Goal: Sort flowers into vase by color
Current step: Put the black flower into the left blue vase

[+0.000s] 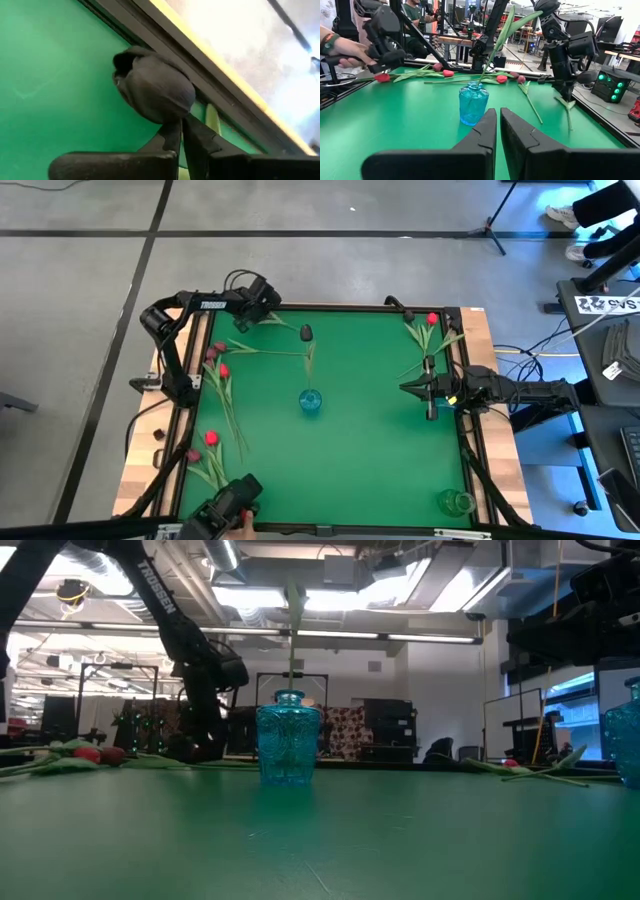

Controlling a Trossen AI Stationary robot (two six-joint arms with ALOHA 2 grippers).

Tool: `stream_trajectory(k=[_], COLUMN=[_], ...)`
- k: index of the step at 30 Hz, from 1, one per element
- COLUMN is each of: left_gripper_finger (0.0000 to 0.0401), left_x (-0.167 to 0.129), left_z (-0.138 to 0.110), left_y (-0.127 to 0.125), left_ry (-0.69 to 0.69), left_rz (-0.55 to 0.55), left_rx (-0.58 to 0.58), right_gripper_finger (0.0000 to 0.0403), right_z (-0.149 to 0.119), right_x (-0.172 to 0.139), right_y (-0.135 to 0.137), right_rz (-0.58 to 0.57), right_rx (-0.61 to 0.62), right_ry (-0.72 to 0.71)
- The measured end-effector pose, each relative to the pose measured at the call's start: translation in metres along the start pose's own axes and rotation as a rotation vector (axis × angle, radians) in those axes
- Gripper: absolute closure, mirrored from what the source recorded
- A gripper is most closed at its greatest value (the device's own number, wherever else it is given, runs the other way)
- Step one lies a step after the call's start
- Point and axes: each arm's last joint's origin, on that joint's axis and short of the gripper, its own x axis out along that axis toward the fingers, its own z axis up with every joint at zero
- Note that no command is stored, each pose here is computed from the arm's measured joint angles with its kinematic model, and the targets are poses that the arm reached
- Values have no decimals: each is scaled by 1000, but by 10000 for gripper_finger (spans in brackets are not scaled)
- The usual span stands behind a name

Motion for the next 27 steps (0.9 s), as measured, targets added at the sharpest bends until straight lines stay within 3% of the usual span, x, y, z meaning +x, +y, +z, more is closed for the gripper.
stream_trajectory(k=[9, 17, 21, 27], left_gripper_finger=[399, 400, 401, 401], left_x=[-40, -92, -126, -191], left_z=[-21, -19, -20, -24], left_y=[1, -6, -5, 15], left_ry=[52, 27, -4, -114], left_rz=[25, -137, -233, -324], left_rx=[136, 165, 282, 417], right_gripper_finger=[377, 377, 377, 377], right_z=[0, 0, 0, 0], right_x=[0, 0, 0, 0], right_y=[0, 0, 0, 0], right_rz=[0, 0, 0, 0], right_rx=[0, 0, 0, 0], right_ry=[0, 0, 0, 0])
